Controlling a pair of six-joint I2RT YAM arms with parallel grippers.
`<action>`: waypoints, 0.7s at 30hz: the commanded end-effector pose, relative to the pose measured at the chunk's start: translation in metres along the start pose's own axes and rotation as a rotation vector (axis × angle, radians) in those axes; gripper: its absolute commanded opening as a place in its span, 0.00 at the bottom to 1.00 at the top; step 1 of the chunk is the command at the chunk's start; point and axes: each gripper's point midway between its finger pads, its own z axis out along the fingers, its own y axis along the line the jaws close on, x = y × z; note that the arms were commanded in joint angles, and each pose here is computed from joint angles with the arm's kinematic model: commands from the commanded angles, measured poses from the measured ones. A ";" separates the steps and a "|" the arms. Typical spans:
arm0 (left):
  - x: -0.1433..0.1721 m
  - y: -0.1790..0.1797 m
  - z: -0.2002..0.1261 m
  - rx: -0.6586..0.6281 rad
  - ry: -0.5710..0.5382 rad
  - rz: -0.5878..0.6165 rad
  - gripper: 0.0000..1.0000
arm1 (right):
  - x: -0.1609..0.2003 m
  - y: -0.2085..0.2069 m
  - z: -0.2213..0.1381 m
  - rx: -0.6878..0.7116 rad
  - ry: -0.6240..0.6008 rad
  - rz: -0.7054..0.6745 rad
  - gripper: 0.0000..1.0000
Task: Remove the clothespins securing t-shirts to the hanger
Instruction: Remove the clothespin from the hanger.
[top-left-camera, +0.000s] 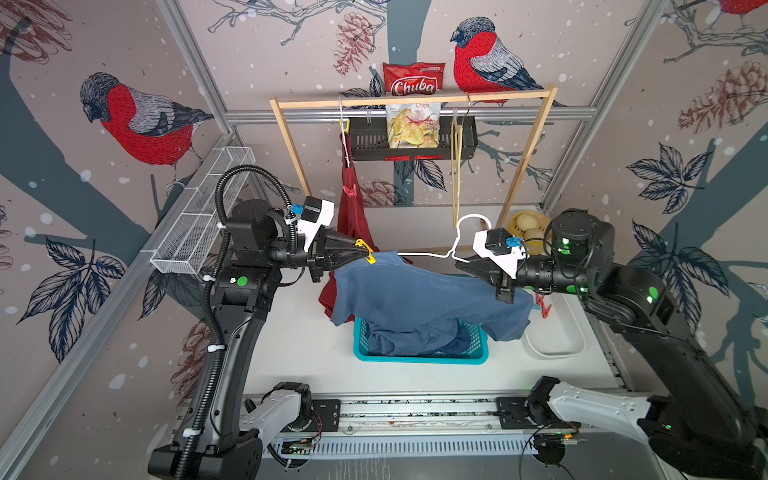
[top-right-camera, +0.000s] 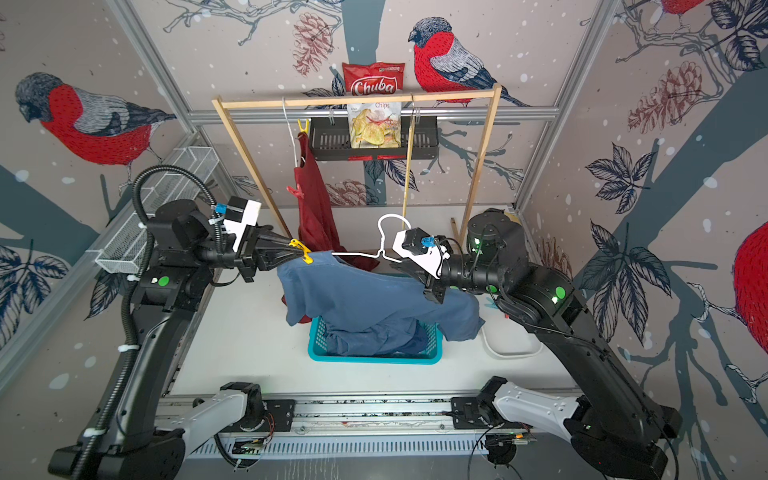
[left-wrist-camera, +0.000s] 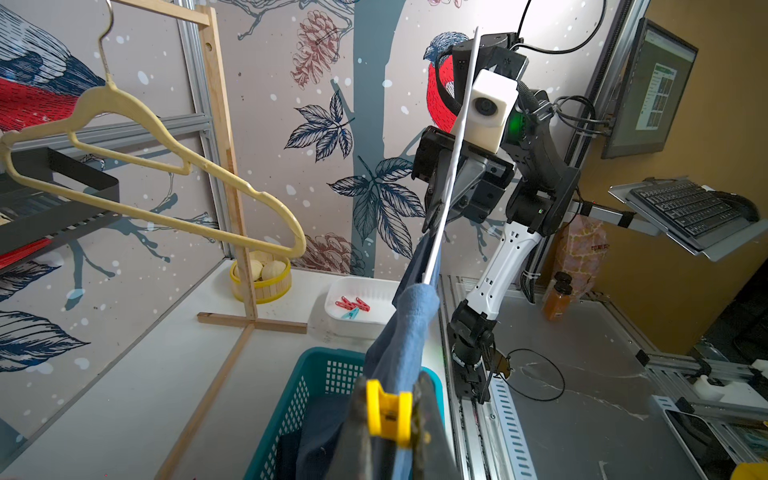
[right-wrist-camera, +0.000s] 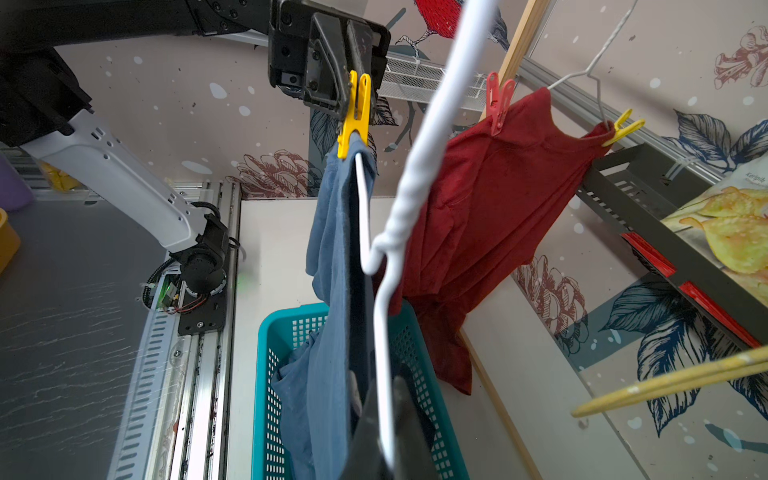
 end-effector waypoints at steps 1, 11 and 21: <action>-0.006 -0.006 0.000 0.005 -0.010 0.038 0.01 | -0.015 -0.009 -0.003 0.042 -0.057 -0.024 0.00; -0.029 0.000 -0.004 -0.117 -0.026 0.082 0.00 | -0.005 -0.026 -0.005 0.070 -0.026 0.023 0.00; -0.081 0.031 -0.030 -0.479 -0.141 0.136 0.00 | 0.025 -0.026 0.010 0.039 0.076 0.101 0.00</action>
